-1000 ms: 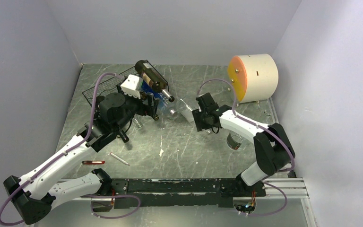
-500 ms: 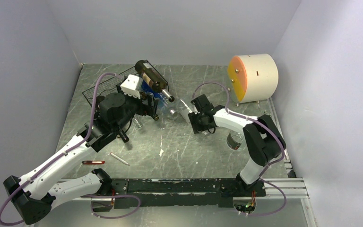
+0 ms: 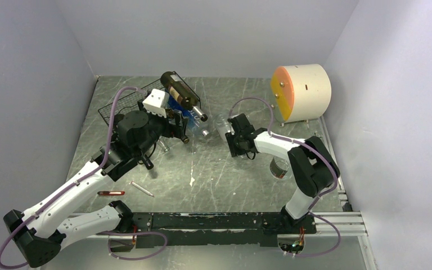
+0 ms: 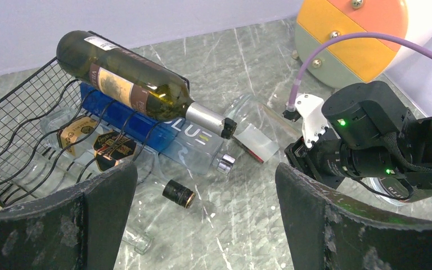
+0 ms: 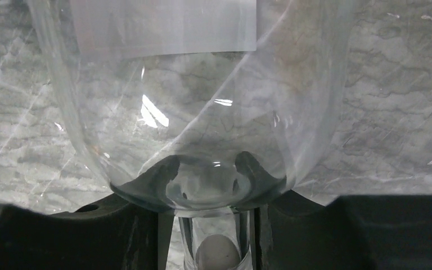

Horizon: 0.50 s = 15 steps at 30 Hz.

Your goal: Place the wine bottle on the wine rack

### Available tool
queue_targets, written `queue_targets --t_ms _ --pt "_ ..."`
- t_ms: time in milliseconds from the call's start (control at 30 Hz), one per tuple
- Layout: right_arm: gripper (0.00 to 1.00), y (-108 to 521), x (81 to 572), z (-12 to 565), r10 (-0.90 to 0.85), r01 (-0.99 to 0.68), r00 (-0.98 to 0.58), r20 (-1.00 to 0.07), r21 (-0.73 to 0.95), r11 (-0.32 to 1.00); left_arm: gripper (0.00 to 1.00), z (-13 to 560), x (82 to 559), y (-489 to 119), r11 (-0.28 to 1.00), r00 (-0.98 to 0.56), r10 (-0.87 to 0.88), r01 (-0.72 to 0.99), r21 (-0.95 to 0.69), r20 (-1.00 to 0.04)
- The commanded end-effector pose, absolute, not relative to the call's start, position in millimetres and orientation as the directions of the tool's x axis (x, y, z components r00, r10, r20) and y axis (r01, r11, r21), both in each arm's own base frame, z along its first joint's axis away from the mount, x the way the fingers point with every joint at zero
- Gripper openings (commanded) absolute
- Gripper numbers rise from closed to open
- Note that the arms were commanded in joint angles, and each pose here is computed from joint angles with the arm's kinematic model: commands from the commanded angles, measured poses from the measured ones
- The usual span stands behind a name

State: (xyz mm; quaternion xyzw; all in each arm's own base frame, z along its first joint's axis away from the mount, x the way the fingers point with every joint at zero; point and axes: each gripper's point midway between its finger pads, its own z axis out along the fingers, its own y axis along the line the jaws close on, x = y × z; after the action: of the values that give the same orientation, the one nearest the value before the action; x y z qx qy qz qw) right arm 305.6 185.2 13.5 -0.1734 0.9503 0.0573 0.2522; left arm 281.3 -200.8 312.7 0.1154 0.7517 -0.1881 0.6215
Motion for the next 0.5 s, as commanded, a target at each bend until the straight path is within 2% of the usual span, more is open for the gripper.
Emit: queue_targets --t_ms 0,167,267,367,467 --pt "0.48 182.0 320.1 15.9 -0.269 -0.321 -0.783 -0.561 -0.007 0.947 0.96 322.8 280.3 -194.5 0.910 -0.177 -0.064 0.393 -0.130 -0.982" --pt "0.50 181.3 321.0 9.7 -0.262 -0.310 -0.784 -0.562 -0.010 0.951 0.96 324.3 280.7 -194.4 0.911 -0.175 -0.063 0.392 -0.128 -0.983" --pt "0.48 180.8 322.0 7.7 -0.259 -0.305 -0.784 -0.565 -0.014 0.952 0.96 324.6 280.5 -193.8 0.912 -0.174 -0.065 0.390 -0.129 -0.983" --pt "0.35 179.6 323.4 6.8 -0.259 -0.301 -0.780 -0.569 -0.021 0.953 0.96 324.9 280.9 -193.7 0.912 -0.172 -0.063 0.390 -0.127 -0.983" --pt "0.10 179.8 325.9 9.4 -0.260 -0.302 -0.773 -0.579 -0.025 0.953 0.96 325.2 280.9 -193.6 0.912 -0.174 -0.062 0.390 -0.127 -0.983"
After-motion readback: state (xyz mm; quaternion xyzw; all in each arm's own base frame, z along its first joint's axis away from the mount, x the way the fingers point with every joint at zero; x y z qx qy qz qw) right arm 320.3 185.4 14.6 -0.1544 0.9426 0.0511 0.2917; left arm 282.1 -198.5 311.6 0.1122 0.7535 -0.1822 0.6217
